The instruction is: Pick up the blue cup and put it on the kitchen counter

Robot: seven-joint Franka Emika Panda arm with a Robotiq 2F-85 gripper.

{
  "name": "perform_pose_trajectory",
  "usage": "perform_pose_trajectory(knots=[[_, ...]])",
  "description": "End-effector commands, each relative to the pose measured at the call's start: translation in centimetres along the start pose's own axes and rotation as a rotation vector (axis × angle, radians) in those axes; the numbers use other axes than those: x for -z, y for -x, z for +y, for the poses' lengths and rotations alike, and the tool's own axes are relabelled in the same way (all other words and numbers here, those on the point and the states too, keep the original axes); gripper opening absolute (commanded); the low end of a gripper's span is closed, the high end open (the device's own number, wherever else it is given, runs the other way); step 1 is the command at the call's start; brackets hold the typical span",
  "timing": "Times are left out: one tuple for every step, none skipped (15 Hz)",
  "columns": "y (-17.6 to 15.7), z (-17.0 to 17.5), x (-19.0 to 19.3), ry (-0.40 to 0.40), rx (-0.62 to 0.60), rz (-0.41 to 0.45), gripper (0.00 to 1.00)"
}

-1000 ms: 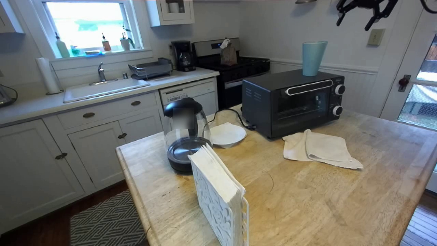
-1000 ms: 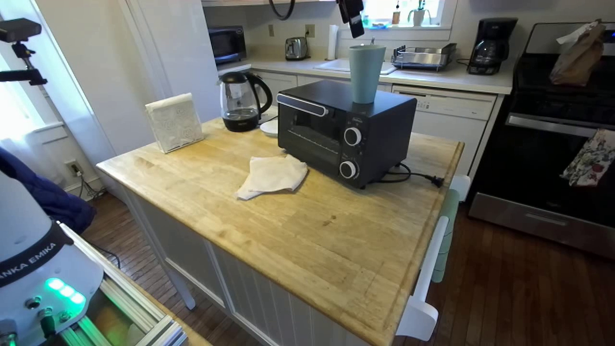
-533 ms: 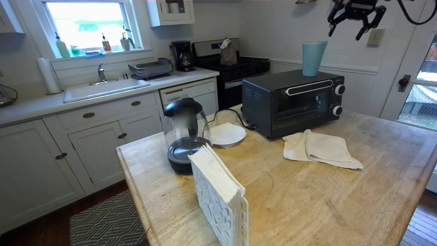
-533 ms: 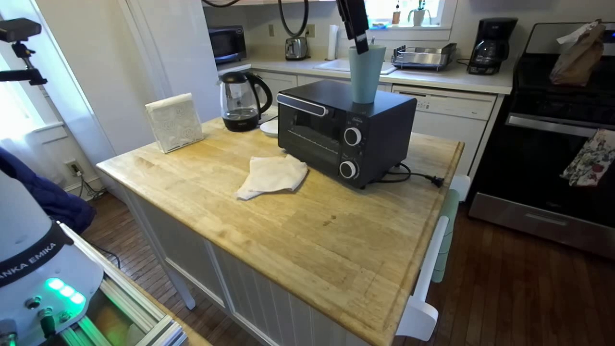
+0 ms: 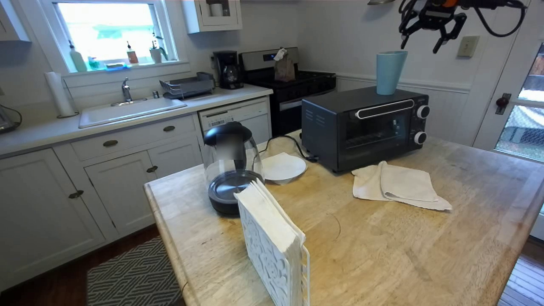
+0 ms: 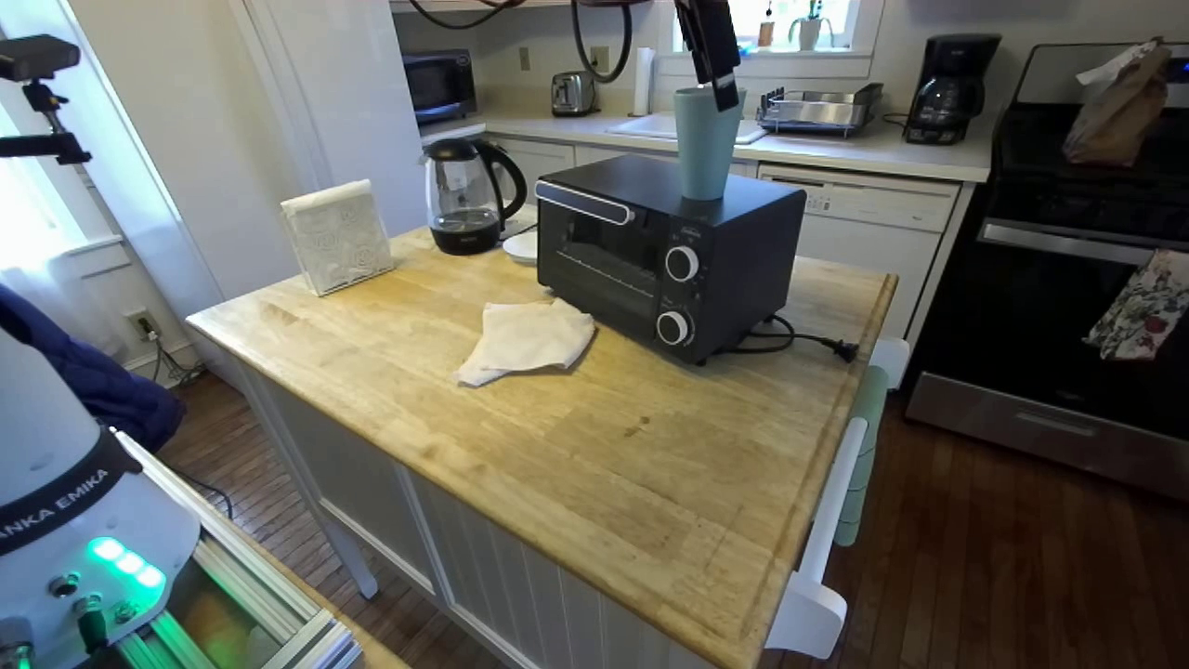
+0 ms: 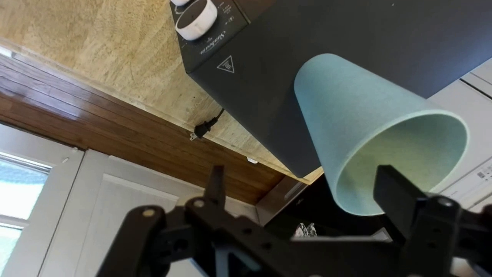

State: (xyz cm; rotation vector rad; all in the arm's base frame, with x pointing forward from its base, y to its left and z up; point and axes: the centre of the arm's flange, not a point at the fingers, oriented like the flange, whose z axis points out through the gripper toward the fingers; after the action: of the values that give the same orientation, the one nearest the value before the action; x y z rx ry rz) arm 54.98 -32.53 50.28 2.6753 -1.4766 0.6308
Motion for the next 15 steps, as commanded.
perform_pose_trajectory(knots=[[-1.5,-1.9,-1.0,0.01,-0.015,0.014,0.75],[-1.5,-2.2,-1.3,0.015,-0.011,0.012,0.67],[-1.5,-2.4,-1.8,0.017,-0.009,0.009,0.57],[-1.5,-2.6,-2.0,0.02,-0.008,0.005,0.51],[-1.5,-2.7,-2.4,0.024,-0.007,0.003,0.43],[-1.5,-2.8,-2.7,0.028,-0.007,-0.001,0.37],[-1.5,-2.8,-2.8,0.032,-0.004,-0.001,0.31],[-1.5,-2.9,-2.7,0.034,-0.001,0.002,0.22],[-1.5,-2.9,-2.6,0.037,0.003,0.002,0.16],[-1.3,-2.8,-2.3,0.039,0.008,-0.004,0.08],[-0.9,-2.7,-2.0,0.041,0.014,-0.011,0.02],[-0.5,-2.4,-1.7,0.044,0.02,-0.021,0.0],[-0.1,-2.2,-1.4,0.047,0.028,-0.034,0.0],[0.5,-1.9,-1.1,0.055,0.045,-0.049,0.0],[1.2,-1.6,-0.7,0.058,0.064,-0.061,0.0]])
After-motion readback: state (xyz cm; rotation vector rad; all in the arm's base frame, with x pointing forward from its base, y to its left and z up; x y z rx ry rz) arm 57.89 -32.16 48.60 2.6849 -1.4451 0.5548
